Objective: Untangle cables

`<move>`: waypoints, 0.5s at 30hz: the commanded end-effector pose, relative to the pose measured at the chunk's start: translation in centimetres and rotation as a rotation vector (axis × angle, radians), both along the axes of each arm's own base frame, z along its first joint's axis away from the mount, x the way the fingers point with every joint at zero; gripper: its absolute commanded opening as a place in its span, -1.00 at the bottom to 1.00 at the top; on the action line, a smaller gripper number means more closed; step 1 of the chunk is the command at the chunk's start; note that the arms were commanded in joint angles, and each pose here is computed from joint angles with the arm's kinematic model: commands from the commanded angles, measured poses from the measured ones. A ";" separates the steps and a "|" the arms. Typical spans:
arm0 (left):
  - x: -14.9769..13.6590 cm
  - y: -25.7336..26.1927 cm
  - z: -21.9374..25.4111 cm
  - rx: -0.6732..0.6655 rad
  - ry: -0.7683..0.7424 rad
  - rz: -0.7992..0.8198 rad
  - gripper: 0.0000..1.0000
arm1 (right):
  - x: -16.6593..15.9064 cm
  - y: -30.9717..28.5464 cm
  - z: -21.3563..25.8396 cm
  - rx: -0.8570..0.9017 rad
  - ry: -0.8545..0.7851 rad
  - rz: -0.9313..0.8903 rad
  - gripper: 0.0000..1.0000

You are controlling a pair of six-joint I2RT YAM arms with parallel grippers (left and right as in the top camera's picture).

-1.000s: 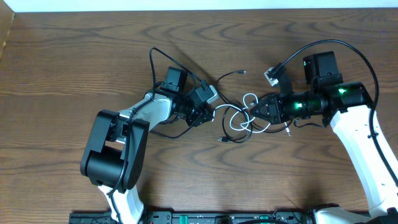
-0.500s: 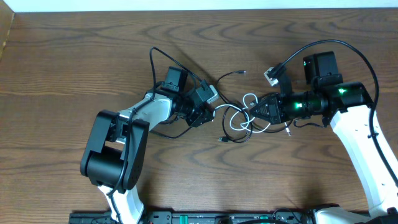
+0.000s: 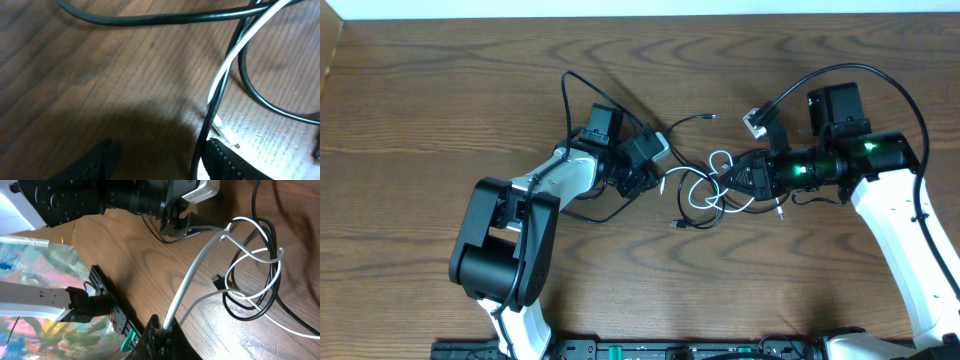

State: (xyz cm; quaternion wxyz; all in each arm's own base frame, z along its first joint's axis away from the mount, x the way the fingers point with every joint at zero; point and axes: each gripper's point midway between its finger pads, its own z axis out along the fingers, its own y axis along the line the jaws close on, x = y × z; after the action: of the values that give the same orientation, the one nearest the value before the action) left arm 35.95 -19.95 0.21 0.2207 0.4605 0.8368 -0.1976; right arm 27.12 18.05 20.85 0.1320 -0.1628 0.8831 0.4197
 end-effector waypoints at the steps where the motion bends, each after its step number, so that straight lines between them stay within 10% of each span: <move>1: -1.1 2.2 -3.1 0.121 0.059 0.040 0.16 | -0.1 0.2 1.2 0.028 -0.044 0.020 -0.98; 15: -3.1 -1.1 -3.2 0.135 0.052 -0.059 -0.01 | -0.2 0.3 1.3 0.040 -0.042 0.025 -0.98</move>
State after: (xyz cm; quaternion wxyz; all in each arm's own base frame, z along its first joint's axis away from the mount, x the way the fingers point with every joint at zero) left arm 35.01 -21.90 0.08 0.2141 0.4906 0.8263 -0.1753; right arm 27.08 18.10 20.91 0.1314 -0.1631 0.8821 0.4220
